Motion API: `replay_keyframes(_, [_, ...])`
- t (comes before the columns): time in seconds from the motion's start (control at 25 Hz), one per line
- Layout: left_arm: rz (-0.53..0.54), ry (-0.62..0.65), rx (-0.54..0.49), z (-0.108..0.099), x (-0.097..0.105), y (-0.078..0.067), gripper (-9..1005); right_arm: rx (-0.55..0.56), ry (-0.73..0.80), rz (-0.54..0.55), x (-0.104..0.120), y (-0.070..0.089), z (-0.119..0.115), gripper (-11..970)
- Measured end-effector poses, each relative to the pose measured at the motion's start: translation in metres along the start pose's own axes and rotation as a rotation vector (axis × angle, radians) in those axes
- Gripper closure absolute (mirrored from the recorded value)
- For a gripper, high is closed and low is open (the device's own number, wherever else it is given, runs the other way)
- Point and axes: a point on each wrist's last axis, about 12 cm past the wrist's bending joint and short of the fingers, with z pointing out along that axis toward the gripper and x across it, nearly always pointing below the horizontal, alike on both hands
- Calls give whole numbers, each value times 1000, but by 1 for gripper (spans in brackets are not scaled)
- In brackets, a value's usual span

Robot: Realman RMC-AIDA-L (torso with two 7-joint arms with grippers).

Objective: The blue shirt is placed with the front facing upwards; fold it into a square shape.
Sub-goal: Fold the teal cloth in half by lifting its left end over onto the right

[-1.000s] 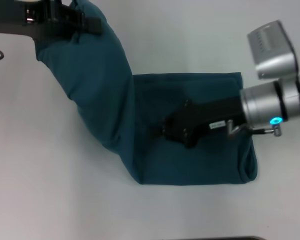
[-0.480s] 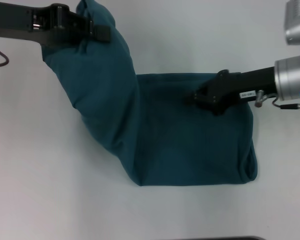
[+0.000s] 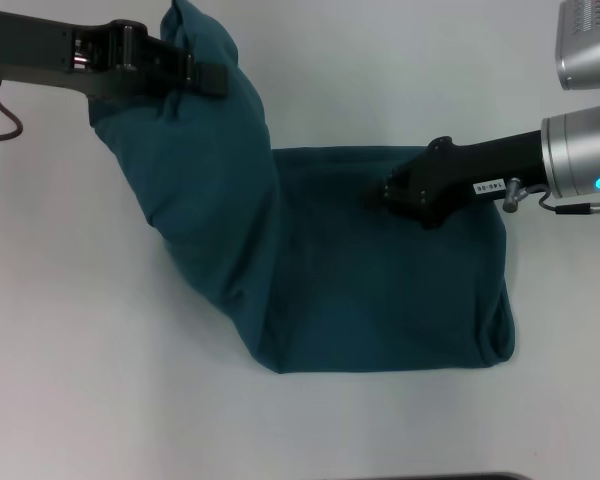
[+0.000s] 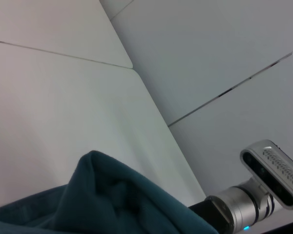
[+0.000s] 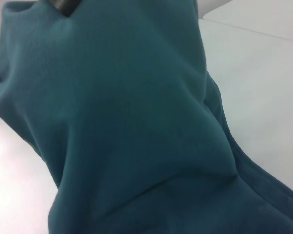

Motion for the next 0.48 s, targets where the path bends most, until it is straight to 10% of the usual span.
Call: replay_keyframes(0.48, [332, 228, -171, -1, -17, -27, 909, 26, -27, -9, 5, -3, -10, 946])
